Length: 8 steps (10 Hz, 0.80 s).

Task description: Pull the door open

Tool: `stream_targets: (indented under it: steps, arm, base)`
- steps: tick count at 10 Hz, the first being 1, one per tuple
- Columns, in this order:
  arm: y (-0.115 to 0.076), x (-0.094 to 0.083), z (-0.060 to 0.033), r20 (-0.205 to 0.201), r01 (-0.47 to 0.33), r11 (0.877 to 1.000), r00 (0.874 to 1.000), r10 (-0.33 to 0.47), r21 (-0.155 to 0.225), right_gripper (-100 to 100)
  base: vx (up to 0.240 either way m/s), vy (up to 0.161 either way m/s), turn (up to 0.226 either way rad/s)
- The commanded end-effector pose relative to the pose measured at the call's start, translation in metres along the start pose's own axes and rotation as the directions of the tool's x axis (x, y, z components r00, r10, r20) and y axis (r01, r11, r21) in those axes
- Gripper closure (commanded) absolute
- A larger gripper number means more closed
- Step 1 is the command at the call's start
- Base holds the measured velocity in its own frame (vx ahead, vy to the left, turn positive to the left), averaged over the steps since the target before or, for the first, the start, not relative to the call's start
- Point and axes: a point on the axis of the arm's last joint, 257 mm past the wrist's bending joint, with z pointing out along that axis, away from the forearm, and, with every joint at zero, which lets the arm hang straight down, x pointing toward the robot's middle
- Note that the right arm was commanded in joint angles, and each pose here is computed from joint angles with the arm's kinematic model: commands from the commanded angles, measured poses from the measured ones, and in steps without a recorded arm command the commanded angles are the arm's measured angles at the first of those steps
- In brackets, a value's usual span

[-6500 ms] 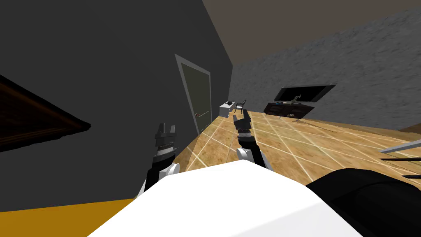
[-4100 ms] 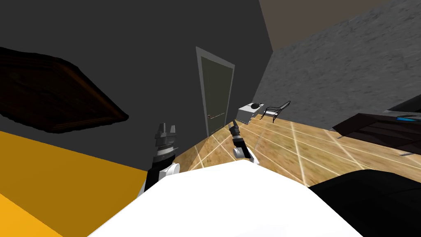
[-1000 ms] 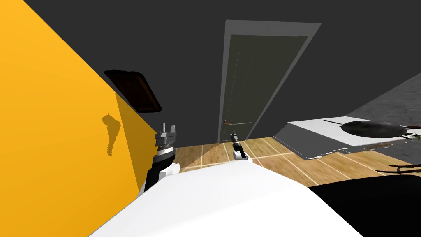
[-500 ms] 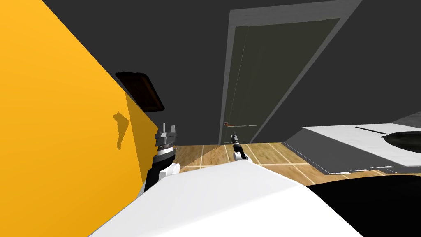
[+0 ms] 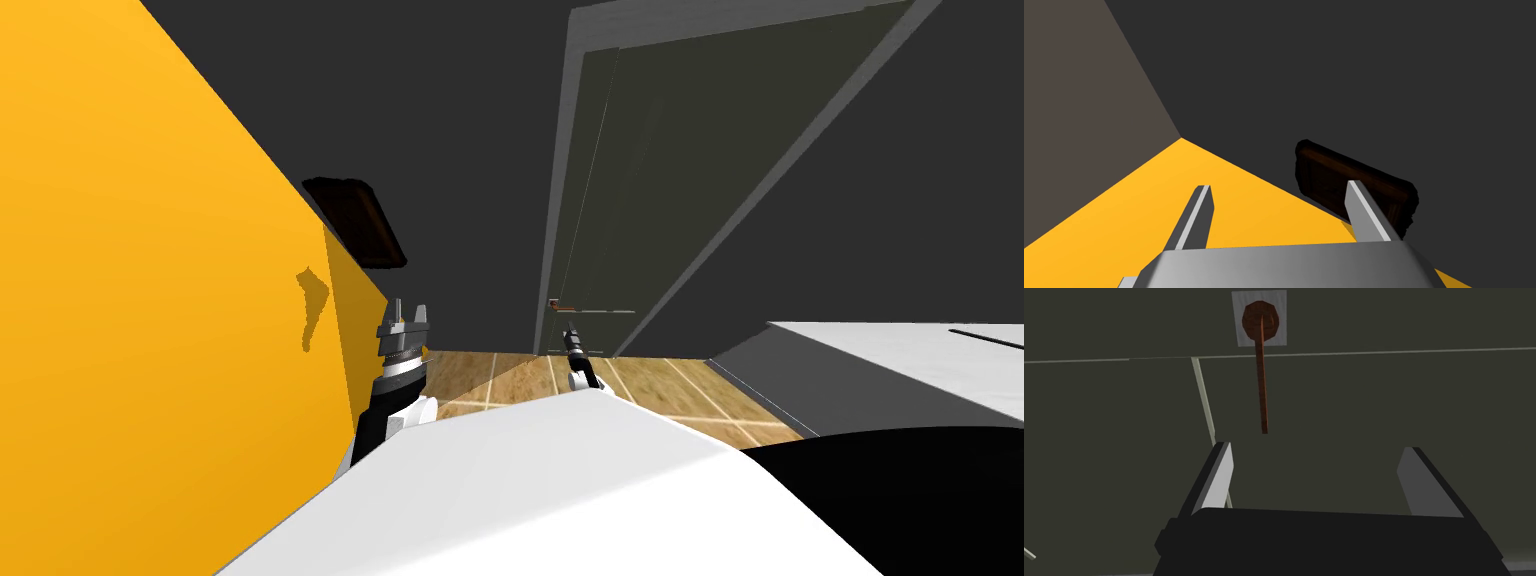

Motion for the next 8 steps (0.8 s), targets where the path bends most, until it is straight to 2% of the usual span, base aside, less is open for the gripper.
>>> stream_targets:
  steps: [1,8]
  arm:
    - [-0.006,-0.003,-0.0010,0.007,0.003,1.000,1.000,-0.003,0.011,-100]
    - [-0.033,-0.017,-0.0094,0.046,0.014,0.998,0.999,-0.018,0.068,-100]
  base:
    - [0.020,-0.063,0.105]
    - [0.029,-0.085,0.130]
